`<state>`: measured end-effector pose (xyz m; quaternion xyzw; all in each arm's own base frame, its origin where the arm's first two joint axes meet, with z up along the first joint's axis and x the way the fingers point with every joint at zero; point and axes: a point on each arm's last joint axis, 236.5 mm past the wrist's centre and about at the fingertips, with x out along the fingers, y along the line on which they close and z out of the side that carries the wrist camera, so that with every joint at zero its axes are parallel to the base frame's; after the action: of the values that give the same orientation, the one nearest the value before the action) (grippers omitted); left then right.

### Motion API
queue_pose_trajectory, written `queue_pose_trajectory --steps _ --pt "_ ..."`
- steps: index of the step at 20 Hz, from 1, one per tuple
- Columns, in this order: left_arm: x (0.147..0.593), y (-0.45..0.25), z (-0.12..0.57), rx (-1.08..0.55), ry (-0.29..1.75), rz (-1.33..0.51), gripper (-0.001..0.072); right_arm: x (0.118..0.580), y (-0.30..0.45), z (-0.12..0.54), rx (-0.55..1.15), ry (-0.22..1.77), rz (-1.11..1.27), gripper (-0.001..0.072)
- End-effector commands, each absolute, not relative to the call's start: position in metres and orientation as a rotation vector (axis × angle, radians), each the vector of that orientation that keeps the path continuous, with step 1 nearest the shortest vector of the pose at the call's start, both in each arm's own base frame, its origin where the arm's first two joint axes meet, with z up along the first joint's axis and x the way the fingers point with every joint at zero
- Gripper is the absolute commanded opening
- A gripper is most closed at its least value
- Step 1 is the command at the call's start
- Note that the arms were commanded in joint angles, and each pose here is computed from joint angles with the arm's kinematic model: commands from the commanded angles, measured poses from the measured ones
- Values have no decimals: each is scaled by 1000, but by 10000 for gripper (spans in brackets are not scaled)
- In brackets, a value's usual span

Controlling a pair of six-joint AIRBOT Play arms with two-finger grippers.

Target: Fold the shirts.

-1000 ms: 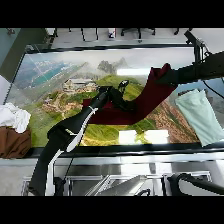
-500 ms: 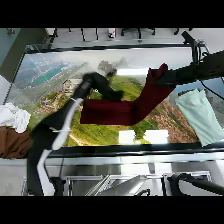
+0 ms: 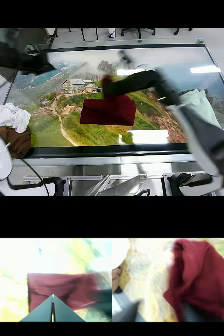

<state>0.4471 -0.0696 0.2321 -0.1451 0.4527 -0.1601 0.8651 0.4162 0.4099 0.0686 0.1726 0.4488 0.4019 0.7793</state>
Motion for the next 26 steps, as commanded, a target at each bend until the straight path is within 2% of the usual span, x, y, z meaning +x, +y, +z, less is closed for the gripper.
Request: queue_pose_trajectory --steps 1,4,9,13,16,22,26 --pt "421 -37 252 -314 875 -260 14 384 508 -26 382 982 833 705" --pt "406 -39 228 -313 888 -259 14 398 465 -28 329 1065 818 706" --pt "390 -40 193 -324 935 -251 15 457 277 36 321 1148 651 706" --pt "388 -41 185 -333 948 -250 15 448 160 20 401 1337 464 707" --pt "389 -42 186 -339 943 -254 14 431 149 -26 488 1446 418 707" --pt "388 -42 186 -339 947 -254 15 419 212 -92 660 1561 496 707" --pt "388 -42 186 -338 946 -254 15 414 236 -116 648 1580 497 706"
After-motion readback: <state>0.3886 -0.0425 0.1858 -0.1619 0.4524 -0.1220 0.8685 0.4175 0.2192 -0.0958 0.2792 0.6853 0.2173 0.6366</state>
